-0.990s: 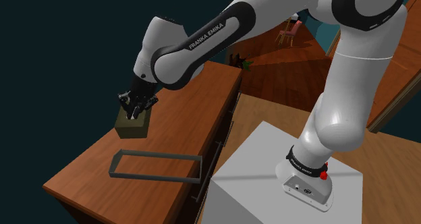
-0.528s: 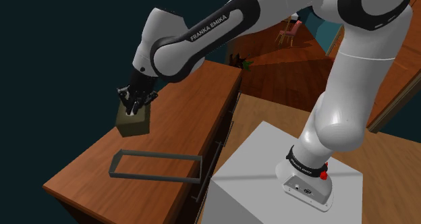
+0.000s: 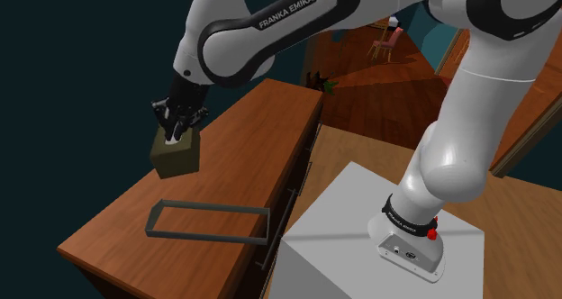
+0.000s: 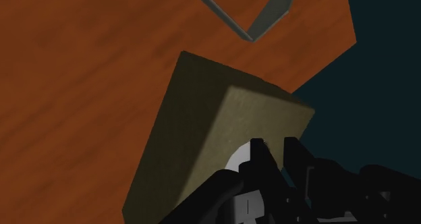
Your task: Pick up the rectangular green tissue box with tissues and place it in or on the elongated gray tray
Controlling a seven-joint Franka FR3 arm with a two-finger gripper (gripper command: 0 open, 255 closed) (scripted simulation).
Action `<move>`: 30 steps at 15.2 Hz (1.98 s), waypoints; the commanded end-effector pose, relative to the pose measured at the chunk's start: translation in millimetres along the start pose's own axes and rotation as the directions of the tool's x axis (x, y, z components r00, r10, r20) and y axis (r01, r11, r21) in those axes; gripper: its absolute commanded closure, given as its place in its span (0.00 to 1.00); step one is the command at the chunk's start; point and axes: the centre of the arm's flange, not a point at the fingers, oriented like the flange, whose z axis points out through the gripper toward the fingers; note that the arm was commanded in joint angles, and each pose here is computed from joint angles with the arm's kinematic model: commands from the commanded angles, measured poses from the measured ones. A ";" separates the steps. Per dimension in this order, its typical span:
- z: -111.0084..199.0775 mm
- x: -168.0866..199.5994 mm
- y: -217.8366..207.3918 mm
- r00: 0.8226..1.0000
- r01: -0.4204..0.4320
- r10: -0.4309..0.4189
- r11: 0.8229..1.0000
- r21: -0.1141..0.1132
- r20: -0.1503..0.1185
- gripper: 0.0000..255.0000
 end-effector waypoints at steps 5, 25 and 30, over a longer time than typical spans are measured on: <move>-30.7 5.2 -10.3 1.000 -0.002 0.002 1.000 0.001 -0.004 1.00; -118.4 -161.4 -50.9 1.000 -0.002 0.002 1.000 0.001 -0.004 1.00; -107.4 -187.6 -47.5 1.000 -0.002 0.002 1.000 0.001 -0.004 1.00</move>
